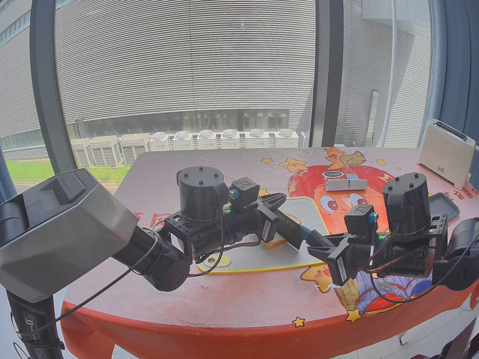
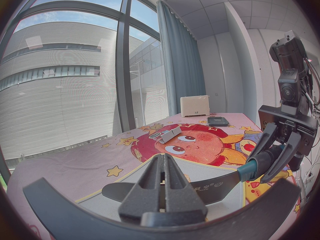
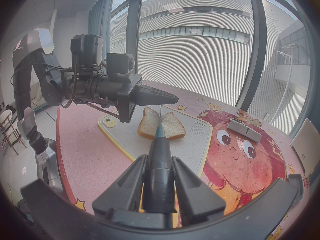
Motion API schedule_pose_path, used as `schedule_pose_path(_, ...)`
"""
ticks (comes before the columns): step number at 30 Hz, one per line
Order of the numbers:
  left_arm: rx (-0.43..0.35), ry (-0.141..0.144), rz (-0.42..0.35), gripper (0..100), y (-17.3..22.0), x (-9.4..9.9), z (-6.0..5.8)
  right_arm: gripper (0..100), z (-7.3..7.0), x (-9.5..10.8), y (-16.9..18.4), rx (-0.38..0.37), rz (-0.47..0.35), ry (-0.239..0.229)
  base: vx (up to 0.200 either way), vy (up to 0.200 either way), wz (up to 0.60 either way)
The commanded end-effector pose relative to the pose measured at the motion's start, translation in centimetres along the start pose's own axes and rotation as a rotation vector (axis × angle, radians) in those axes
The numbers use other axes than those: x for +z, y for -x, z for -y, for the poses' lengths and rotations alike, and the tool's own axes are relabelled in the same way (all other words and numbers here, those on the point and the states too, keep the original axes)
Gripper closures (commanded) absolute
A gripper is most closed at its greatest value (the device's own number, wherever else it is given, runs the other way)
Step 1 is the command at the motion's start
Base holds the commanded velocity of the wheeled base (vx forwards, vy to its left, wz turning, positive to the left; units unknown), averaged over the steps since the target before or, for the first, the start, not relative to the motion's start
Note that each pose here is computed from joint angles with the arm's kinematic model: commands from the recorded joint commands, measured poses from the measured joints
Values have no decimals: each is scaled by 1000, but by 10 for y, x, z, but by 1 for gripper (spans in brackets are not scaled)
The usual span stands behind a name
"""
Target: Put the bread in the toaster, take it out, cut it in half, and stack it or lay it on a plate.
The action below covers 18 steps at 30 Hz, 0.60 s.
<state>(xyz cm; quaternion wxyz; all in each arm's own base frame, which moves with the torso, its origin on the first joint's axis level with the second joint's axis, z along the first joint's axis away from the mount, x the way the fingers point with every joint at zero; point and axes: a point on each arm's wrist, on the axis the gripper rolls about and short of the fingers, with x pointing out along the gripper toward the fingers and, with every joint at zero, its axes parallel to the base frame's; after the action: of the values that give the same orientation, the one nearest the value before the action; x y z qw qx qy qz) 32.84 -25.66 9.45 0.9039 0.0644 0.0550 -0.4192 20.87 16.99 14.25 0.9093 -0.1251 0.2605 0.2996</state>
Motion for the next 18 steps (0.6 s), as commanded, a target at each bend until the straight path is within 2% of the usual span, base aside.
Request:
schedule_pose_path(1,-4,4,-21,100,-3,-7,1,100,0,-1,-2,1,-7,1,0,0,0)
schedule_pose_path(8,-3,5,-23,100,-7,-16,0,100,1,-1,-2,-3,-7,-1,0,0,0)
schedule_pose_path(18,-3,7,-32,100,-7,-19,0,100,1,-1,-3,-3,-9,-1,0,0,0)
